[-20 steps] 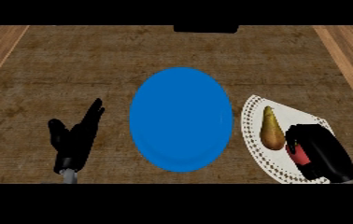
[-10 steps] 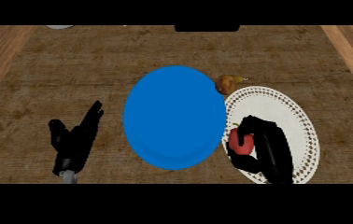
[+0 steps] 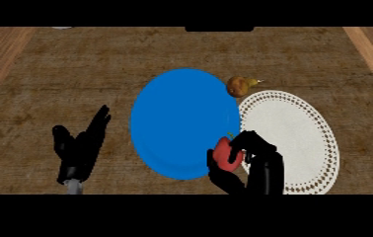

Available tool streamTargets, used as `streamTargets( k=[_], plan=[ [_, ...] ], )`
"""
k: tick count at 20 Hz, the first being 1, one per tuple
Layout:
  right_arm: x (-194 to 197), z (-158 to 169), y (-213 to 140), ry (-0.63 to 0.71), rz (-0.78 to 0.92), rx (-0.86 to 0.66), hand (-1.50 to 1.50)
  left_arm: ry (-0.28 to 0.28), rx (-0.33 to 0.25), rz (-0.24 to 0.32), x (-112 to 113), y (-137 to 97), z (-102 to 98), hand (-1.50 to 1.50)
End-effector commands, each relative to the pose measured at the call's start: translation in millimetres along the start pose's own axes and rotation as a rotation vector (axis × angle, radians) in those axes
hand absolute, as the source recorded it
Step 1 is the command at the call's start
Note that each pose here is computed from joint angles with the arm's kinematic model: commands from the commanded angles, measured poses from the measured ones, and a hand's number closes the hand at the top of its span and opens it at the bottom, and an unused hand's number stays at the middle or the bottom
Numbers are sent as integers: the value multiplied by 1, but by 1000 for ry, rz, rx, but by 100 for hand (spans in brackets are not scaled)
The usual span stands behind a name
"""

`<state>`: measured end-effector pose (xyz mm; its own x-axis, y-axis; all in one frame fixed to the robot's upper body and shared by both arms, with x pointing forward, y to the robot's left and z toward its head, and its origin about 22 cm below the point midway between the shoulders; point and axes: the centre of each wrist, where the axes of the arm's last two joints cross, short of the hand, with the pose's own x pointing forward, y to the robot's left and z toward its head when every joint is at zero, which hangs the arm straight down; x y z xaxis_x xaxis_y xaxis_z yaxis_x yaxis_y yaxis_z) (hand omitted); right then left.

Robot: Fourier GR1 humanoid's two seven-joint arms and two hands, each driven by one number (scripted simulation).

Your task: Pick the bell pepper from the placemat and place it in the plate

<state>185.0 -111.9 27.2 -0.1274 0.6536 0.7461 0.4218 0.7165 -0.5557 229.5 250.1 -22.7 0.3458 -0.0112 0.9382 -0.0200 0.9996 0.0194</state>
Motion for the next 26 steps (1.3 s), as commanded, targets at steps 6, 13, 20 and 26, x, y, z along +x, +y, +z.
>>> streamTargets(
  k=[6,13,20,26],
  plan=[
    [17,1,22,55,4,-272,150,41,-11,13,-8,-14,2,0],
    [34,-55,50,126,109,-349,150,29,-40,8,0,3,-4,0],
    [33,-89,70,148,138,-360,150,23,-45,10,-12,-13,0,0],
    [-6,-94,91,423,324,-96,-150,32,-49,-8,-6,-11,-11,0]
  ],
)
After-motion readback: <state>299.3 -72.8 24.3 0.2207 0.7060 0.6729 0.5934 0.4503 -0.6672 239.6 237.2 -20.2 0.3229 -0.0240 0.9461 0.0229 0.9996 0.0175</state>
